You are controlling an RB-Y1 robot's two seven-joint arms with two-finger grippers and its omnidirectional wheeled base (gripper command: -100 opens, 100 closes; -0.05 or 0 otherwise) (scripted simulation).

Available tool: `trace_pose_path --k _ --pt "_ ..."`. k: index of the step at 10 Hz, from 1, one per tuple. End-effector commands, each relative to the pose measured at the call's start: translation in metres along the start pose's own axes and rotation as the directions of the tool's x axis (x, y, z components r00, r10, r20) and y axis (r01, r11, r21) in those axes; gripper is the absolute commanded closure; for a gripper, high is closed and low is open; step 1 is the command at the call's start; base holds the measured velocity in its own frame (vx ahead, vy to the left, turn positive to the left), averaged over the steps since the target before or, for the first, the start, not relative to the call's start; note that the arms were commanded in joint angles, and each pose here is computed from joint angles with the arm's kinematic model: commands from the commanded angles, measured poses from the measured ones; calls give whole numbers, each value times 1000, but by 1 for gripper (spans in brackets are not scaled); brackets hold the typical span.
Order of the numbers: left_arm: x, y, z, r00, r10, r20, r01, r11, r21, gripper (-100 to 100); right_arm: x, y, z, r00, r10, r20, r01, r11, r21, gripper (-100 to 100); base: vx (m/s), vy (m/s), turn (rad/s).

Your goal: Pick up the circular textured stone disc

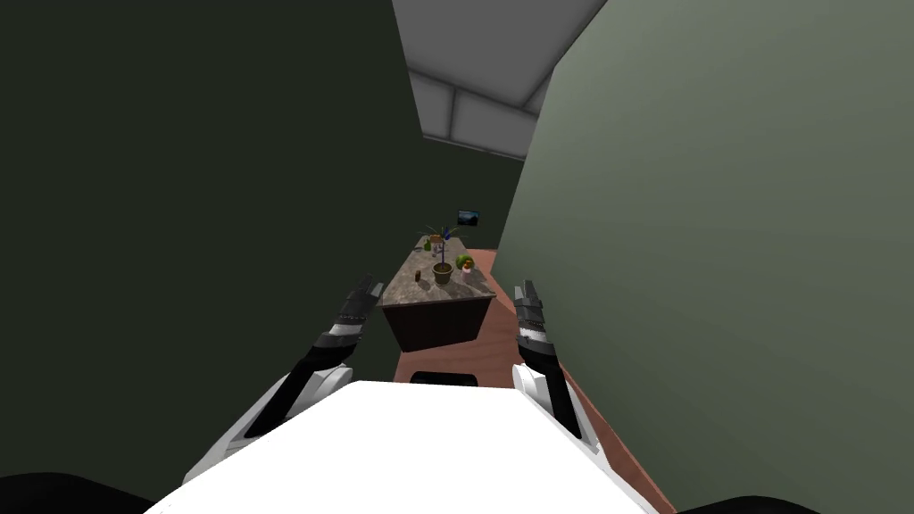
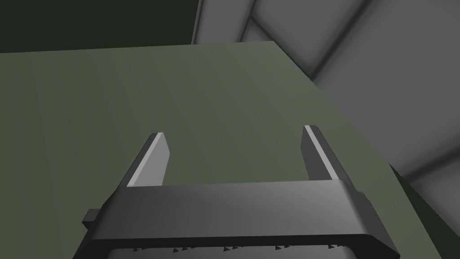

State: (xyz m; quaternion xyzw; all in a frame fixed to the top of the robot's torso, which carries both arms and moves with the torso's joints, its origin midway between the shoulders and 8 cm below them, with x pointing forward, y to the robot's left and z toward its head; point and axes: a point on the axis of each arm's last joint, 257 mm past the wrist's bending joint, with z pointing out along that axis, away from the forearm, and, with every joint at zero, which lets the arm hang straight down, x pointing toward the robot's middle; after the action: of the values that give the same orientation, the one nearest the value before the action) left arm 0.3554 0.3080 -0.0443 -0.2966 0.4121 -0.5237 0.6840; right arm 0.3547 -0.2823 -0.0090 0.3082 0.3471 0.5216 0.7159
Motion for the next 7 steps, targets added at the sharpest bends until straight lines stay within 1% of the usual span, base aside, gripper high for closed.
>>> trace_pose_path --k 1,2,3,4,5,6,7 --pt "2 16 -5 999 2 -36 -4 999 -44 -100 0 0 0 1000 0 0 0 1000 0 0 -73 -67 -37" --pt "3 16 -5 999 7 -44 -9 999 -44 -100 0 0 0 1000 0 0 0 1000 0 0 -73 -63 -21" --pt "3 30 -11 998 4 -70 -10 996 -86 -100 0 0 0 1000 0 0 0 1000 0 0 -91 -74 -42" --pt "4 30 -10 997 10 -81 -17 996 -85 -100 0 0 0 1000 0 0 0 1000 0 0 -84 -62 -28" --pt "4 45 -17 994 7 -107 -21 991 -130 -100 0 0 0 1000 0 0 0 1000 0 0 -97 -74 -52" --pt "5 45 -17 993 12 -119 -28 991 -130 -100 0 0 0 1000 0 0 0 1000 0 0 -71 -71 -29" --pt "5 60 -24 990 7 -143 -33 984 -177 -100 0 0 0 1000 0 0 0 1000 0 0 -73 -83 -74"
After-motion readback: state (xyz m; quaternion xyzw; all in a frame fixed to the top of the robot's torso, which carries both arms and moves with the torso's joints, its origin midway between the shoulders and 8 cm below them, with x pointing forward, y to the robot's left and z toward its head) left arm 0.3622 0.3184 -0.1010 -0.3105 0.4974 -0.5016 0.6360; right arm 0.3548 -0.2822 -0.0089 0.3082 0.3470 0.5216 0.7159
